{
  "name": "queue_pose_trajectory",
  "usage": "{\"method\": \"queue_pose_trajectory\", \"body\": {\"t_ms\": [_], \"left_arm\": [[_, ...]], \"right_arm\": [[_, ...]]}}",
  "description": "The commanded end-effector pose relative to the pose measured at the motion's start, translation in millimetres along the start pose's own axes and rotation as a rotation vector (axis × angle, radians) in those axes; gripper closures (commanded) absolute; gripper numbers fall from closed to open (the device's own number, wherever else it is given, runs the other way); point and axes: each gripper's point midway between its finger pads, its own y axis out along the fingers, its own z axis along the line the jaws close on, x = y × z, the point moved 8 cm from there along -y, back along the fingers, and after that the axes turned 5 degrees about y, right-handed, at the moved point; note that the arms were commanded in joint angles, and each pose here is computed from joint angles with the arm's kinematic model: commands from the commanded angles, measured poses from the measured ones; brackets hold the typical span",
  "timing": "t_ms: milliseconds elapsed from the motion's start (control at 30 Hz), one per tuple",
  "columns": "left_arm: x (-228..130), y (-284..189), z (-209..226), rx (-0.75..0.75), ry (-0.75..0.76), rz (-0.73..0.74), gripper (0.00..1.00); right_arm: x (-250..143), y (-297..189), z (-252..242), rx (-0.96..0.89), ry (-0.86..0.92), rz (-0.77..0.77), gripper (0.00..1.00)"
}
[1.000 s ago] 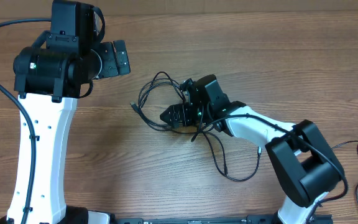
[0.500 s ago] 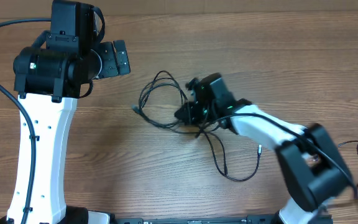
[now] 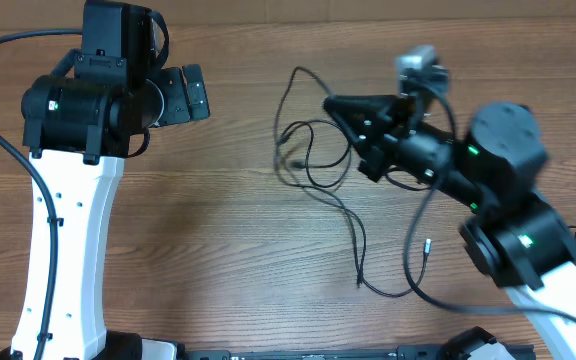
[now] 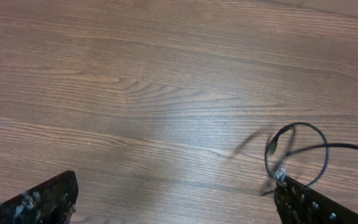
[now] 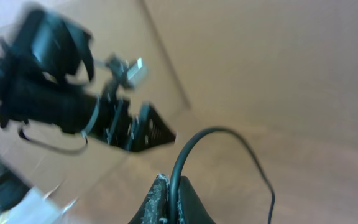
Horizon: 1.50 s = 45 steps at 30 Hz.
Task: Untangle cables
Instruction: 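Reach the right gripper to the remaining cable loop and grasp it, then pull the grasped cable up and right with the right gripper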
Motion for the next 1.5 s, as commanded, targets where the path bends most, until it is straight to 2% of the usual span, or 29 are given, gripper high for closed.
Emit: {"method": "queue_pose_trajectory", "body": {"t_ms": [0,333,467,633,767,1000,1133,1267,1467], "left_arm": [[0,3,2,0.014,-0.013,0.007,0.01],[0,3,2,0.014,-0.013,0.007,0.01],[0,3,2,0.014,-0.013,0.007,0.0],[0,3,2,0.014,-0.013,0.007,0.0],[0,3,2,0.014,-0.013,0.007,0.01],[0,3,2,0.014,-0.013,0.007,0.0],[0,3,2,0.014,-0.013,0.007,0.0],[0,3,2,0.014,-0.013,0.007,0.0],[0,3,2,0.014,-0.013,0.007,0.0]], "right_arm": [[44,-31,23,-0.068,-0.106,-0.212,0.96],[110,-70,64,-0.055,-0.215,-0.544,0.96],[141,-92,86,-0.001,-0.266,-0.779,0.96],[165,-114,109,0.109,-0.33,-0.993,0.96],[191,-125,115,0.071,-0.297,-1.152,0.96],[226,-114,116,-0.06,-0.492,-1.229,0.96],[245,-112,110,-0.126,-0.526,-1.225,0.96],[264,-123,105,-0.179,-0.578,-1.284,0.96],[273,-127,98,-0.218,-0.608,-1.307,0.96]]}}
